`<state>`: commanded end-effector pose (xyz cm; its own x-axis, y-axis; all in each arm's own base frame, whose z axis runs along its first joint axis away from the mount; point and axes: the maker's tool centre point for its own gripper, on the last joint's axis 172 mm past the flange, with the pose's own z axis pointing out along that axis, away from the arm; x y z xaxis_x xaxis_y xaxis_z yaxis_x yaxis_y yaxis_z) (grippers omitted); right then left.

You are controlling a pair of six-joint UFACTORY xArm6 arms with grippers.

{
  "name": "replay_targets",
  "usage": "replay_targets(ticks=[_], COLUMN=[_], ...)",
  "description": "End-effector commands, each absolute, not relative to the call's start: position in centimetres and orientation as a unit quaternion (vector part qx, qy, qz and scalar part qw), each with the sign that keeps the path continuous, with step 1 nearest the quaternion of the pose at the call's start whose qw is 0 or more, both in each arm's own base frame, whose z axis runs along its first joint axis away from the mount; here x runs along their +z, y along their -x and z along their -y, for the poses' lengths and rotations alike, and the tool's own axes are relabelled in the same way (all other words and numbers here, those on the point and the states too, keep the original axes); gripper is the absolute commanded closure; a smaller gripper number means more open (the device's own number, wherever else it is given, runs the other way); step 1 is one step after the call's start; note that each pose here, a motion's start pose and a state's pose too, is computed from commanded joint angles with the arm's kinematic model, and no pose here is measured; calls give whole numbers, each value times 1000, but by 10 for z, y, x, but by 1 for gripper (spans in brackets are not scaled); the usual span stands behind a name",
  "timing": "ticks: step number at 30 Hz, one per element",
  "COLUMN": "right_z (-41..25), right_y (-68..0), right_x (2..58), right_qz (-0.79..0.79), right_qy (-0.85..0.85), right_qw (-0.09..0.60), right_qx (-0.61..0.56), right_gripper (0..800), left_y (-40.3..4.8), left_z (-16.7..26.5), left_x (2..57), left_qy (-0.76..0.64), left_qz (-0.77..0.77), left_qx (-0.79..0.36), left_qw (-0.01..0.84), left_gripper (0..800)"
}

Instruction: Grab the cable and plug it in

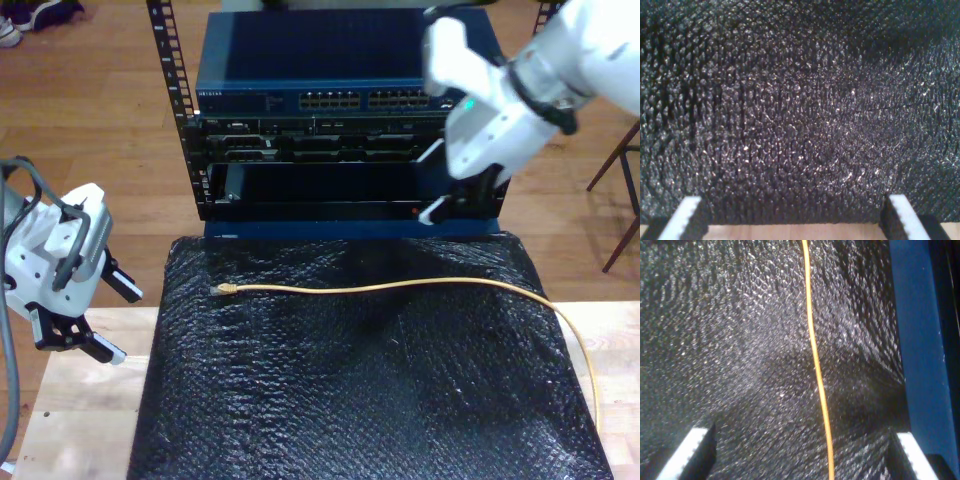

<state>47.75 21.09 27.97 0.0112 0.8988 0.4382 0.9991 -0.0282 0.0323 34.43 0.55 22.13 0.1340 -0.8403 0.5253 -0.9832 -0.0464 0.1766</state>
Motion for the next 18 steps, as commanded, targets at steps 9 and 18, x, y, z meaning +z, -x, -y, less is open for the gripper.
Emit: replay_targets(ticks=[9,18], right_z=[-283,-329], right_y=[-462,-454], right_x=[247,218], right_qz=[728,749], right_qy=[658,650], right_qw=[141,92], right_qx=[-131,-85], right_gripper=[6,7], left_y=[-348,-358], left_z=[-8,-18], left_x=[217,204], left_qy=[-721,-744], left_qz=[631,609], left_qx=[140,137], left_qw=[250,238], left_gripper=[0,0])
